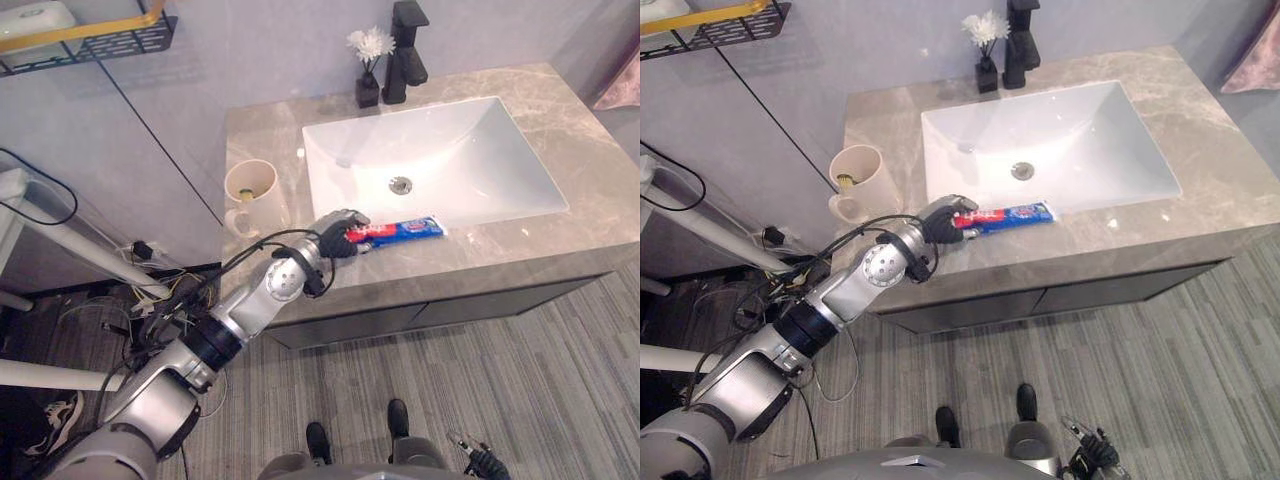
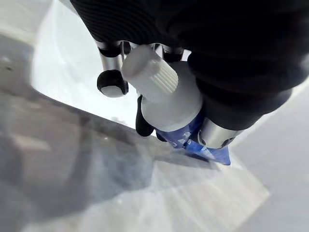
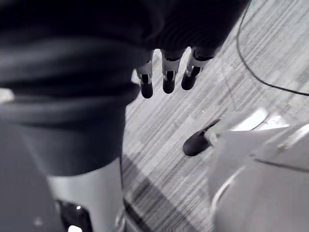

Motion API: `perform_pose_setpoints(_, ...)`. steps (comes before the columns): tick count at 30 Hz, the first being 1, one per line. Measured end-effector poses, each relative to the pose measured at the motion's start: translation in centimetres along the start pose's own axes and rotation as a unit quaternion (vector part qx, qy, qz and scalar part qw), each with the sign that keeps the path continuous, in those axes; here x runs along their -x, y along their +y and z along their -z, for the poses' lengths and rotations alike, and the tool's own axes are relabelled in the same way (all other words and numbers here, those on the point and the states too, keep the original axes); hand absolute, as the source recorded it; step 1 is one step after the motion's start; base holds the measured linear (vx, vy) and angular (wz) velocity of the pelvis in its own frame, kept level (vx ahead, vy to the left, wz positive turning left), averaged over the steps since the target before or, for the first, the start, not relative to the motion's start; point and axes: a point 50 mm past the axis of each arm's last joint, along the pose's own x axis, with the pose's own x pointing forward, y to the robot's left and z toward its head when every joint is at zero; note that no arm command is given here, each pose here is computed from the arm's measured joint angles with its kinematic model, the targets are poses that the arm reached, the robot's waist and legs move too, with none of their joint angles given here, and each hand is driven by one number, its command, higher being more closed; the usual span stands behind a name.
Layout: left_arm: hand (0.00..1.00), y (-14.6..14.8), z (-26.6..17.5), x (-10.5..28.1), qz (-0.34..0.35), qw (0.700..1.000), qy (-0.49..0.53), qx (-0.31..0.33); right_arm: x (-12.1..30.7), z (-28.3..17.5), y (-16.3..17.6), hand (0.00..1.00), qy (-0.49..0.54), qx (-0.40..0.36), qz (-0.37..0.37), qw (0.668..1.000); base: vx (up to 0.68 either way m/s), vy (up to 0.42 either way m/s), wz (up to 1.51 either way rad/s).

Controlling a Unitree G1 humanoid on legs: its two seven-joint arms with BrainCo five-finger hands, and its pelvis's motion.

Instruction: Organize washtable

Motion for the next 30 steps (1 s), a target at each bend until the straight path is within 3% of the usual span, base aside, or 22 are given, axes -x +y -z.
perform_pose_setpoints(6, 1.00, 0.6, -2.9, -0.2, -0.012, 0.997, -0.071, -0.002, 1.4, -2.9, 1.4, 0.00, -0.089, -0.020, -0.080, 0.993, -0.03, 0.008, -0.26)
perform_pose_setpoints(12, 1.00, 2.8, -6.3, -0.4, -0.044, 0.987, -0.152, -0.031, 4.0, -7.1, 4.4, 0.00, -0.193, -0.047, -0.201, 0.959, -0.06, 0.011, -0.25)
perform_pose_setpoints(20, 1.00, 4.7, -10.1, 1.2, -0.091, 0.964, -0.248, -0.041, 9.4, -12.1, 9.4, 0.00, -0.307, -0.055, -0.378, 0.872, 0.00, -0.014, -0.06)
perform_pose_setpoints(23, 1.00, 5.5, -11.1, 1.8, -0.118, 0.954, -0.270, -0.058, 11.6, -13.2, 11.1, 0.00, -0.327, -0.060, -0.449, 0.830, 0.01, -0.028, 0.15)
perform_pose_setpoints(24, 1.00, 6.1, -11.5, 2.6, -0.136, 0.948, -0.278, -0.066, 13.1, -14.0, 12.2, 0.00, -0.343, -0.048, -0.495, 0.797, 0.01, -0.008, 0.19)
perform_pose_setpoints(30, 1.00, 7.1, -11.2, 5.8, -0.205, 0.936, -0.279, -0.061, 15.9, -15.2, 15.2, 0.00, -0.352, -0.059, -0.581, 0.731, 0.01, 0.002, 0.23)
